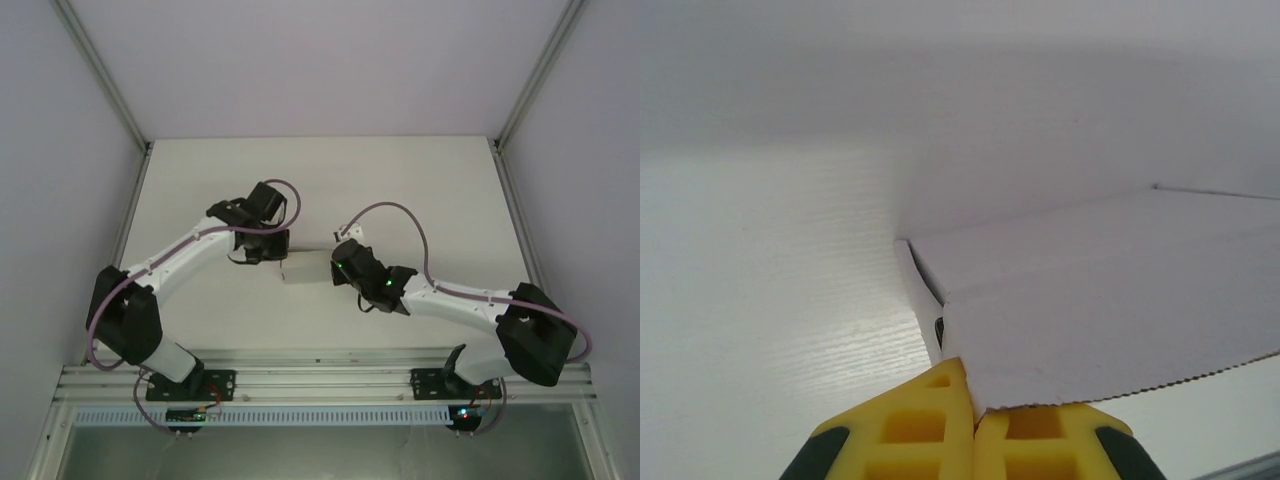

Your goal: Assemble paper box

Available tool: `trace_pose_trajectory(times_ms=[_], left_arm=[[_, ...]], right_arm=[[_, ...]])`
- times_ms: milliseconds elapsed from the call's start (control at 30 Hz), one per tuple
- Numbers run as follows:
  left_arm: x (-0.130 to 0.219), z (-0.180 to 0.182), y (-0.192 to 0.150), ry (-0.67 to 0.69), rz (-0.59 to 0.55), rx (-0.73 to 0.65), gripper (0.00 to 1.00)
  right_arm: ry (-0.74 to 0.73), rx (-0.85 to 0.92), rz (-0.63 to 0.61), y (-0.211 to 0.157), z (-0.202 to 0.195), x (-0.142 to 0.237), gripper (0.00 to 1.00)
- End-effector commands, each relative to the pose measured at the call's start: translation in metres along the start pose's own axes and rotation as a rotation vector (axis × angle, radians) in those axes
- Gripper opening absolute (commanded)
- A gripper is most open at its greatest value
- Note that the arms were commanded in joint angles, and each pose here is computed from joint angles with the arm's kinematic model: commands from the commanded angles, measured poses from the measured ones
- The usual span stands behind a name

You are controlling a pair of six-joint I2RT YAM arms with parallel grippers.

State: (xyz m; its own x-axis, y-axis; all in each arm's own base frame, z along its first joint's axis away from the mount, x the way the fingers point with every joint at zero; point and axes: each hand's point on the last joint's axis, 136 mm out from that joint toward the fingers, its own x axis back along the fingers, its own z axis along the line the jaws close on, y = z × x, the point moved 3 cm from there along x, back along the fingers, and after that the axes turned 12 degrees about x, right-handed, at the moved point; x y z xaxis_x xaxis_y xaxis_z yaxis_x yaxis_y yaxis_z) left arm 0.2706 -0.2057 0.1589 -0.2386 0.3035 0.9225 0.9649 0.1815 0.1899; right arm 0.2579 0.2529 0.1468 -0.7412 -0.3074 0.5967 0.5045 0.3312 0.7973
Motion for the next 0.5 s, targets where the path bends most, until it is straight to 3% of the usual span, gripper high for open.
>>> trace_pose_trajectory(times_ms=[0, 200, 300, 467], left_arm=[[-0.007, -0.001, -0.019, -0.025, 0.145, 0.058, 0.00], [0.006, 0.001, -0.014, -0.022, 0.170, 0.050, 0.04], [0.007, 0.011, -0.009, 0.050, 0.149, 0.024, 0.03], [-0.017, 0.020, -0.017, 0.063, 0.108, -0.007, 0.03]], right_arm=[[0.027, 0.073, 0.210, -0.058, 0.003, -0.003, 0.00], [0.026, 0.080, 0.230, -0.064, 0.002, -0.004, 0.00], [0.028, 0.083, 0.231, -0.064, 0.002, -0.004, 0.00], [0.028, 0.076, 0.213, -0.065, 0.002, -0.007, 0.00]])
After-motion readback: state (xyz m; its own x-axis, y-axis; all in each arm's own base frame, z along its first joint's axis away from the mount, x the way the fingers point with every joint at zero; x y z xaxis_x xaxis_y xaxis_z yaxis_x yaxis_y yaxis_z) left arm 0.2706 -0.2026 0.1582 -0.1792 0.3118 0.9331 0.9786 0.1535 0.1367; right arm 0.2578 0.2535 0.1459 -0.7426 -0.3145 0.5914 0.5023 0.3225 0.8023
